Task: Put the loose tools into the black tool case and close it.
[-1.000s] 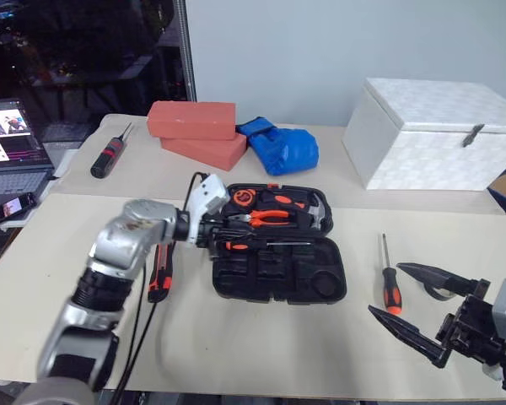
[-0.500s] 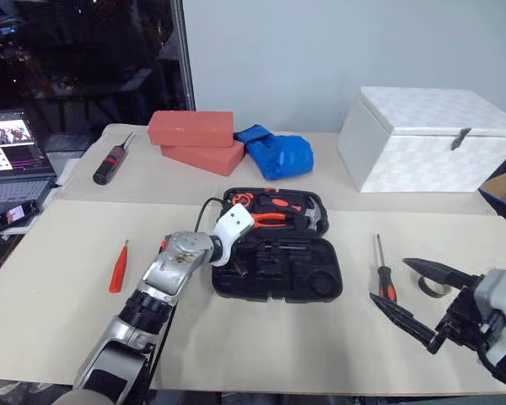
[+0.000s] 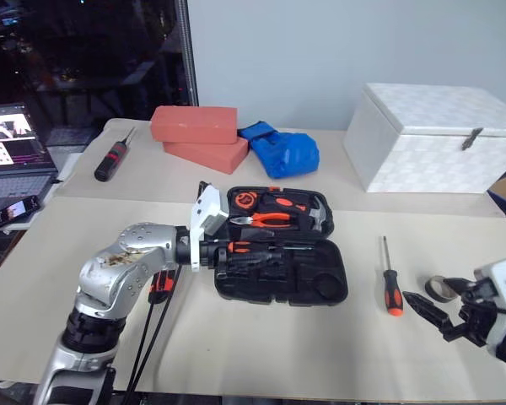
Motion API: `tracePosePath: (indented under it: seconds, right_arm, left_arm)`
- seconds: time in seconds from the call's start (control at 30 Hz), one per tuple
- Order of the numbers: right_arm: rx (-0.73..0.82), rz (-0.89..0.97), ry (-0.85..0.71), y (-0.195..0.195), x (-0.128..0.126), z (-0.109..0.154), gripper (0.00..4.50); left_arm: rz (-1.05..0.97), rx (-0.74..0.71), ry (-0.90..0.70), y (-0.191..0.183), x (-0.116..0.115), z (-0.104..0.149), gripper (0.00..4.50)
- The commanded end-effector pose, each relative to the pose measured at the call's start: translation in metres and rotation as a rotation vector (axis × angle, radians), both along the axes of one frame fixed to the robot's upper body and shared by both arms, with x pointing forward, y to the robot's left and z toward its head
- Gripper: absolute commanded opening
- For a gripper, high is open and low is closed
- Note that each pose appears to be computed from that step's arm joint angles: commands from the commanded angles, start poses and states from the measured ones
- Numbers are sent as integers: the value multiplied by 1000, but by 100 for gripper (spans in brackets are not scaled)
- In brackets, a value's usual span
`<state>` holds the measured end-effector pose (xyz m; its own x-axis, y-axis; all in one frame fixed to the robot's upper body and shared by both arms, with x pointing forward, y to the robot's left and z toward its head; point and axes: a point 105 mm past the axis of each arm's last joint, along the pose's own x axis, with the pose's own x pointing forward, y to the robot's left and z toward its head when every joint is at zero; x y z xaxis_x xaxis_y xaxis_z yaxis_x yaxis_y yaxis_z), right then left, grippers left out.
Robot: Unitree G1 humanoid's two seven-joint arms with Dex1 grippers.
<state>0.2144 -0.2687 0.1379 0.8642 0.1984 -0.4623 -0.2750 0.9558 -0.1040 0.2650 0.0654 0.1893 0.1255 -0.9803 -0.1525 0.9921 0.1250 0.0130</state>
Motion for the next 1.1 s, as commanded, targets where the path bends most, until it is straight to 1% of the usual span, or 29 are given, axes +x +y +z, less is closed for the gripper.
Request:
tracePosePath:
  seconds: [0.03,0.17,0.27,0.33,0.37,0.5,0.57,0.6,0.67,0.73,0.83,0.97,1.1]
  right_arm:
    - [63,-56,105,0,15,-20,450]
    - [32,-102,155,-2,35,-35,450]
    - [-6,-139,199,0,48,-44,377]
    - [-17,-147,197,-2,52,-44,301]
    - [-27,-143,183,-2,53,-40,279]
    - [-68,-73,133,1,53,-20,135]
    - [-96,-6,74,5,53,0,68]
    - [-128,46,29,10,54,13,49]
    - [-151,165,-37,24,56,32,46]
    - [-189,319,-84,44,63,50,46]
    - [-256,551,-122,78,76,62,46]
    - [-299,767,-137,115,89,61,46]
    - [-427,983,-102,142,94,39,46]
  left_arm:
    - [-61,19,-44,-7,-7,7,365]
    - [-46,24,-52,-8,-3,6,365]
    - [-41,42,-69,-1,-2,6,372]
    - [-36,40,-75,1,-2,8,372]
    - [-27,37,-79,2,-1,8,372]
    - [14,-20,-86,7,-5,14,372]
    - [62,-47,-115,12,-5,17,372]
    - [101,-57,-123,17,-3,17,372]
    - [119,-137,-142,24,-6,22,372]
    - [156,-127,-133,37,-12,17,372]
    - [165,-121,-100,57,-23,13,372]
    - [188,-67,-98,78,-30,6,372]
    - [192,-26,-88,92,-38,1,372]
